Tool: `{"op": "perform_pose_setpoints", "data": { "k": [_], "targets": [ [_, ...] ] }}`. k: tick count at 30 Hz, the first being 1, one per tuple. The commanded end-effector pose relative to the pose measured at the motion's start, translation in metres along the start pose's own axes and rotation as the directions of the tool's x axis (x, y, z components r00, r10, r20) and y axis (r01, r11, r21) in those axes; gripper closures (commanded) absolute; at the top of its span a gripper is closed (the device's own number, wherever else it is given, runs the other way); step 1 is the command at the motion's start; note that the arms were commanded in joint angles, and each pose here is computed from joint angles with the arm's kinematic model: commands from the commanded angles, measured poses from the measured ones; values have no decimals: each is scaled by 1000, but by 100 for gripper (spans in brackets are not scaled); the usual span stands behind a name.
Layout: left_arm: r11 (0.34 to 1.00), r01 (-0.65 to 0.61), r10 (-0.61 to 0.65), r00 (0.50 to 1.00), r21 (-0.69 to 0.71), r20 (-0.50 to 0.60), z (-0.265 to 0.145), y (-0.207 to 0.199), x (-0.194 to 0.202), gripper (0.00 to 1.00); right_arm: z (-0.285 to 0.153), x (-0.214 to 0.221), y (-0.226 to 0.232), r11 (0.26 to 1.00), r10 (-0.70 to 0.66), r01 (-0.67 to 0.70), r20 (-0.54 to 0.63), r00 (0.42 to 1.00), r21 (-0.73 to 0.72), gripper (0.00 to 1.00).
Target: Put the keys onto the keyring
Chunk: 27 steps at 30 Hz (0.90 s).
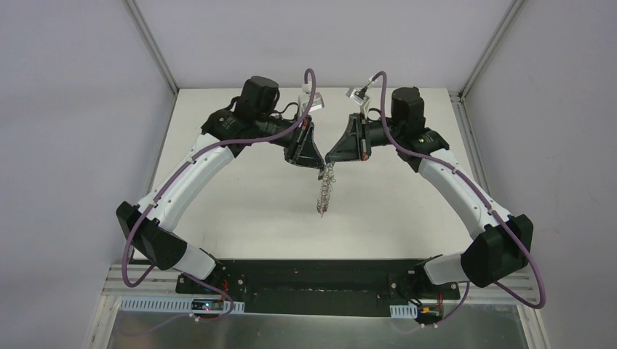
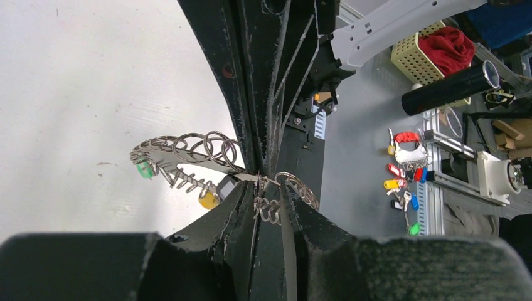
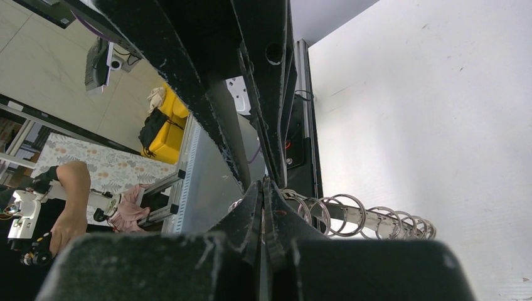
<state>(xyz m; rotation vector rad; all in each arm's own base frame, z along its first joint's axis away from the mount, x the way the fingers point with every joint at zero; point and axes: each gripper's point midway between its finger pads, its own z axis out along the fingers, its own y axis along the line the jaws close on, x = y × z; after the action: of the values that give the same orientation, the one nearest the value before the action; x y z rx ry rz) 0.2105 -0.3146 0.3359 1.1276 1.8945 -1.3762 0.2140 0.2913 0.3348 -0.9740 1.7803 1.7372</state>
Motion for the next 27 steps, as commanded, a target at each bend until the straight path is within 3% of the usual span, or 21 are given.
{"op": "perform_pose_setpoints", "data": {
  "k": [1, 8, 14, 19, 25, 27],
  "targets": [
    [999, -11, 10, 1000, 31, 27, 0, -4, -9, 79, -3, -13, 12, 998, -62, 63, 25, 998, -21, 100],
    [999, -1, 0, 999, 32, 32, 2, -2, -12, 100, -3, -12, 9, 998, -60, 60, 29, 998, -9, 100],
    [998, -22, 21, 999, -59, -24, -13, 1, -11, 100, -9, 2, -1, 992, -122, 122, 3, 992, 40, 100],
    [987, -36, 25, 997, -153, -76, -23, 9, -9, 100, -8, 19, -4, 974, -204, 209, -63, 977, 87, 89],
    [987, -13, -3, 995, -160, -101, -19, 10, -4, 100, -2, 18, 1, 975, -207, 212, -75, 975, 64, 76],
    [989, -30, 14, 994, -148, -111, -18, 8, -1, 100, -1, 17, 2, 976, -205, 210, -74, 976, 62, 66]
  ]
}}
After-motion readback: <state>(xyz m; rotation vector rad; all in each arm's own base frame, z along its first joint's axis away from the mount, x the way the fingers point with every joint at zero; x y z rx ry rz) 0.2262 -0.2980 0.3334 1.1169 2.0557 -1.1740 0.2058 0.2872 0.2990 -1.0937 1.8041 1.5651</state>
